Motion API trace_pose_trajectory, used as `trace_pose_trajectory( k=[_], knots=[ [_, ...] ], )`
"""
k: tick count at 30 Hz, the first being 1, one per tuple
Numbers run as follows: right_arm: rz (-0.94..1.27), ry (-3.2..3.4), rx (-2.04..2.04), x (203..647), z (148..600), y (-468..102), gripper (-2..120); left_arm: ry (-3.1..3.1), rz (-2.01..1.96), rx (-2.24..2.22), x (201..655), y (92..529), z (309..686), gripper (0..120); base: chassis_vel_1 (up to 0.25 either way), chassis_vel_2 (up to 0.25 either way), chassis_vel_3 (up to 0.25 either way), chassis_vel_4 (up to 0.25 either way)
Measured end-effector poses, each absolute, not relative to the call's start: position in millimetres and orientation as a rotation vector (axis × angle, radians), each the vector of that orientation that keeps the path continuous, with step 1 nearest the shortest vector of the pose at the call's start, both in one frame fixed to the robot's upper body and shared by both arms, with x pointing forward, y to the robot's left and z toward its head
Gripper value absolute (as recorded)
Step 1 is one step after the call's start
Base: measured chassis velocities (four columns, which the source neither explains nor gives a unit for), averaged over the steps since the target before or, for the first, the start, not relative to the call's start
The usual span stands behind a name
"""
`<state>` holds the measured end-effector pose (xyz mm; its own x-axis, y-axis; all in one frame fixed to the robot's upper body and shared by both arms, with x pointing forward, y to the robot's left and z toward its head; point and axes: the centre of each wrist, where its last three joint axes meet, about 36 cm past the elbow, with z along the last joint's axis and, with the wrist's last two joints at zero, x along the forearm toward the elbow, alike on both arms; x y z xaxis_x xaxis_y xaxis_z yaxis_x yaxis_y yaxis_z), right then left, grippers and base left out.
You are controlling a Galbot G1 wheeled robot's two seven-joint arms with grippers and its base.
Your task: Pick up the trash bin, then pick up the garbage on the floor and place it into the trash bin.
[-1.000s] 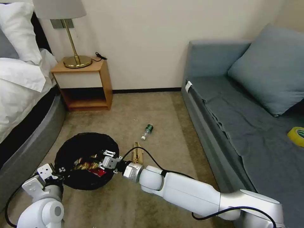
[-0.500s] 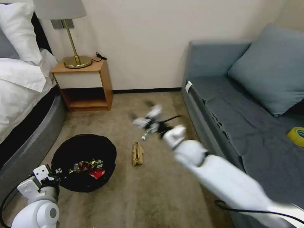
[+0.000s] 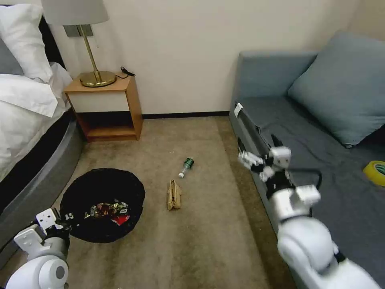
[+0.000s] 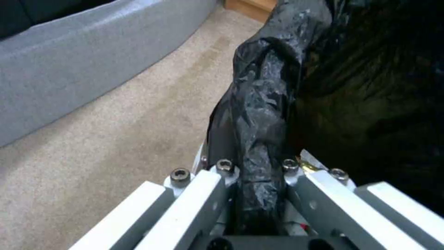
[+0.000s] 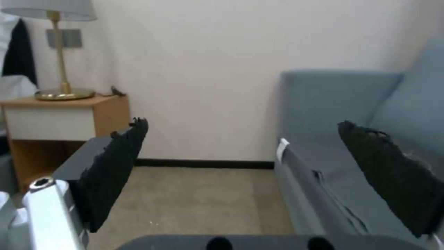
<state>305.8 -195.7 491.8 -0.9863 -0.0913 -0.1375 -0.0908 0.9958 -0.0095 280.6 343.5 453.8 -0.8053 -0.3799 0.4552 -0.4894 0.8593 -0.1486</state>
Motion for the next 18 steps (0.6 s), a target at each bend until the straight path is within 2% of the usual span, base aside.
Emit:
trace_pose_trajectory(
  k=[7, 13, 18],
  knots=[
    [0.042, 3.005, -0.168, 285, 464, -178, 100, -2.627, 0.368, 0.633, 280, 340, 457, 2, 0.0, 0.0, 0.0, 0.0],
    [0.043, 3.009, -0.2, 284, 457, -176, 100, -2.628, 0.373, 0.63, 280, 339, 457, 2, 0.0, 0.0, 0.0, 0.0],
    [0.044, 3.014, -0.217, 287, 453, -173, 100, -2.632, 0.378, 0.632, 281, 339, 458, 2, -0.093, 0.082, 0.09, -0.09]
  ],
)
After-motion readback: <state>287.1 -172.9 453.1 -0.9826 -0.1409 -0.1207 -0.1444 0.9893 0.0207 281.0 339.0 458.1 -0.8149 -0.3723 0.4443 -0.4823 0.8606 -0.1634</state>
